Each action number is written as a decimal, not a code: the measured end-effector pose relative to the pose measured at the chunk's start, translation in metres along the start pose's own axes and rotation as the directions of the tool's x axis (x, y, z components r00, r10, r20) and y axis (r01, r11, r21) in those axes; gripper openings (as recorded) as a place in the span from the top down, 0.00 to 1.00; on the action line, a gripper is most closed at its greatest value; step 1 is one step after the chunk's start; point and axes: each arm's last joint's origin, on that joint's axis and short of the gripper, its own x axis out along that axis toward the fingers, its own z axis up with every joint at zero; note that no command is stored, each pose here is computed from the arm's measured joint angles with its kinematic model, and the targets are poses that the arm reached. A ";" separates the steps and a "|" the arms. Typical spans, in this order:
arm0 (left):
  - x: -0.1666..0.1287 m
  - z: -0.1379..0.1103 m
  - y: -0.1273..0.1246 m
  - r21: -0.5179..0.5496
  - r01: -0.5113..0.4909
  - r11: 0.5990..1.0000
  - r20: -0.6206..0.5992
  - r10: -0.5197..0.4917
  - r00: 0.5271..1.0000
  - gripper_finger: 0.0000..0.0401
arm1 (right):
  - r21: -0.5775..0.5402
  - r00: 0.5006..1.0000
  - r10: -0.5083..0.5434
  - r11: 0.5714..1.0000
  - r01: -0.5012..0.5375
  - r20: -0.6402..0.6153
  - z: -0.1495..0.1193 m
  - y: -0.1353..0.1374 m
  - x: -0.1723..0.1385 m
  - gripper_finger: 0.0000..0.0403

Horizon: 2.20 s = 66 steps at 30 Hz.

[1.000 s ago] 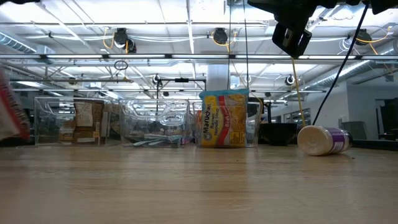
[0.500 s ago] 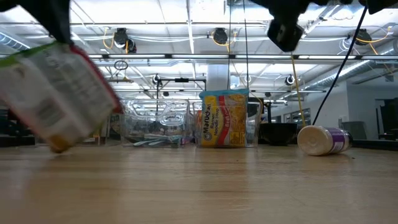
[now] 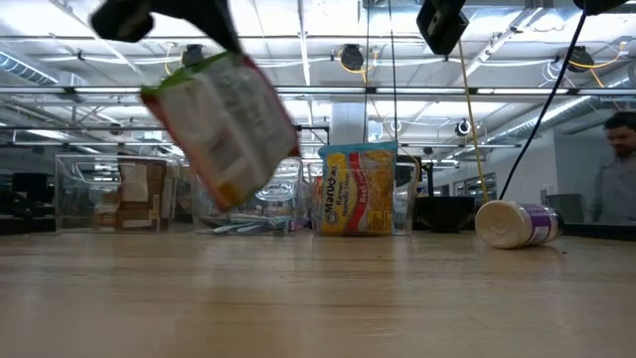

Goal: Pick & Place Food Item
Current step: Put the green noodle pack into the right transparent bin

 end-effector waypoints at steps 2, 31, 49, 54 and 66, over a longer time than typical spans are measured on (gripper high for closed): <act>0.003 0.007 -0.006 0.023 0.046 0.999 0.004 -0.046 0.999 1.00 | -0.009 1.000 -0.003 1.000 0.003 0.002 0.001 -0.001 0.000 0.56; 0.026 0.111 -0.043 0.040 0.356 0.934 0.395 -0.342 0.853 1.00 | -0.355 0.951 -0.282 0.882 0.309 0.128 0.019 -0.004 0.004 0.33; 0.027 0.188 -0.040 0.381 0.270 0.884 0.566 -0.454 0.688 1.00 | -0.145 0.736 -0.493 0.777 0.612 0.464 0.049 -0.011 -0.003 0.34; 0.030 0.200 -0.034 0.448 0.178 0.876 0.577 -0.435 0.691 1.00 | -0.083 0.580 -0.631 0.636 0.767 0.515 0.063 -0.028 -0.005 0.34; 0.032 0.218 -0.025 0.399 0.194 0.896 0.604 -0.416 0.680 1.00 | -0.035 0.453 -0.758 0.497 0.867 0.469 0.094 -0.060 0.007 0.34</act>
